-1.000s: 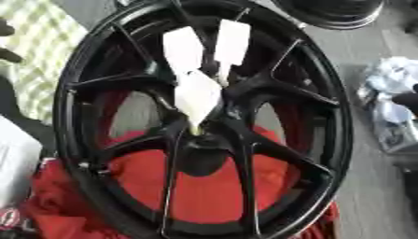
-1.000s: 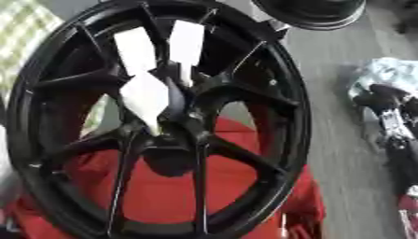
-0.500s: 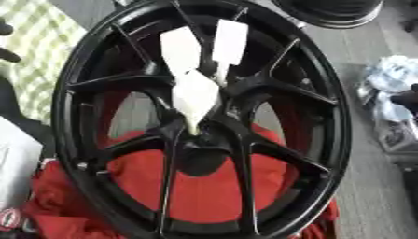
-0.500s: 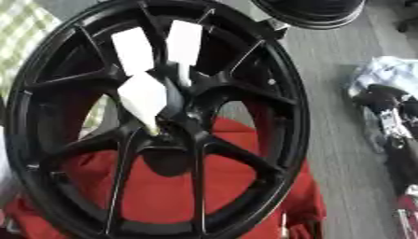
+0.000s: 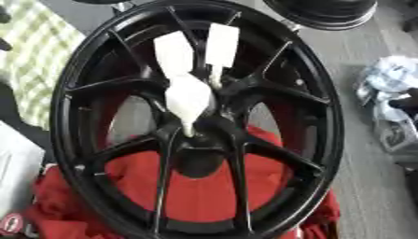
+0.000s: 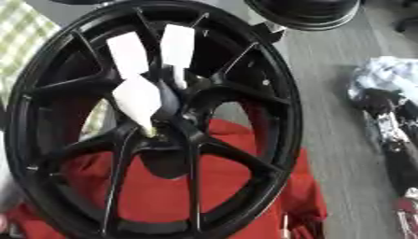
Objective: Pull the pin out of the wheel hub.
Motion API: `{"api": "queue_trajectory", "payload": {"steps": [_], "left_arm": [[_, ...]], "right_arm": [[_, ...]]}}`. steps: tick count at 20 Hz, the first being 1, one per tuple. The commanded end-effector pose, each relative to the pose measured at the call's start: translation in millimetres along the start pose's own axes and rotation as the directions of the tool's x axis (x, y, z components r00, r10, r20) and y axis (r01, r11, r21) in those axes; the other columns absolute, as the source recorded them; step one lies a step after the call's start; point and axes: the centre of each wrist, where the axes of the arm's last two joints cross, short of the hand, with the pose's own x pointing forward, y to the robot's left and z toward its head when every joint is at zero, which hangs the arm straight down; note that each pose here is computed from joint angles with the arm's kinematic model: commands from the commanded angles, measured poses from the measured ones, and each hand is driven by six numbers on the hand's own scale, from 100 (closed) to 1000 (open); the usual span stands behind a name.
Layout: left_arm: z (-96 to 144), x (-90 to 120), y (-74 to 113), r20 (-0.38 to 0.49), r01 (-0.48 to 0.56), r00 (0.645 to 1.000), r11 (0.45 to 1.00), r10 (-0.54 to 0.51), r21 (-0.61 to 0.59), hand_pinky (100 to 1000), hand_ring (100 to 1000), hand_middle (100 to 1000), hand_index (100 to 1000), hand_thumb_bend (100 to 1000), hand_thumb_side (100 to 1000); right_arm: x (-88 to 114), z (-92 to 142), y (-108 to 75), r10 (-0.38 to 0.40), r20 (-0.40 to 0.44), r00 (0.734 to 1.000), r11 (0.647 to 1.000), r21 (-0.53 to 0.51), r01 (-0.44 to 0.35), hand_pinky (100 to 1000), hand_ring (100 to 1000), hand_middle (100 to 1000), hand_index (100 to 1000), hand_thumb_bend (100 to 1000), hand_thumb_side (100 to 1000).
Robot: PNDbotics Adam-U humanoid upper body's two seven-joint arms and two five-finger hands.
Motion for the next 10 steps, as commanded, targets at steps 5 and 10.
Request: {"api": "queue_trajectory", "payload": {"steps": [5,10], "left_arm": [[-21.6,31.2,33.3,0.124,0.327,0.945,0.894,-0.303,-0.308,645,739,670,783,100,504],[-40.0,50.7,41.8,0.222,0.451,0.892,0.764,-0.393,-0.462,693,746,683,789,100,456]], "right_arm": [[5.8,1.0,-5.0,0.052,0.011,0.999,0.998,0.033,-0.052,981,763,613,749,100,526],[4.6,4.2,-5.9,0.067,0.001,0.998,0.997,0.047,-0.067,980,764,613,749,100,522]]}}
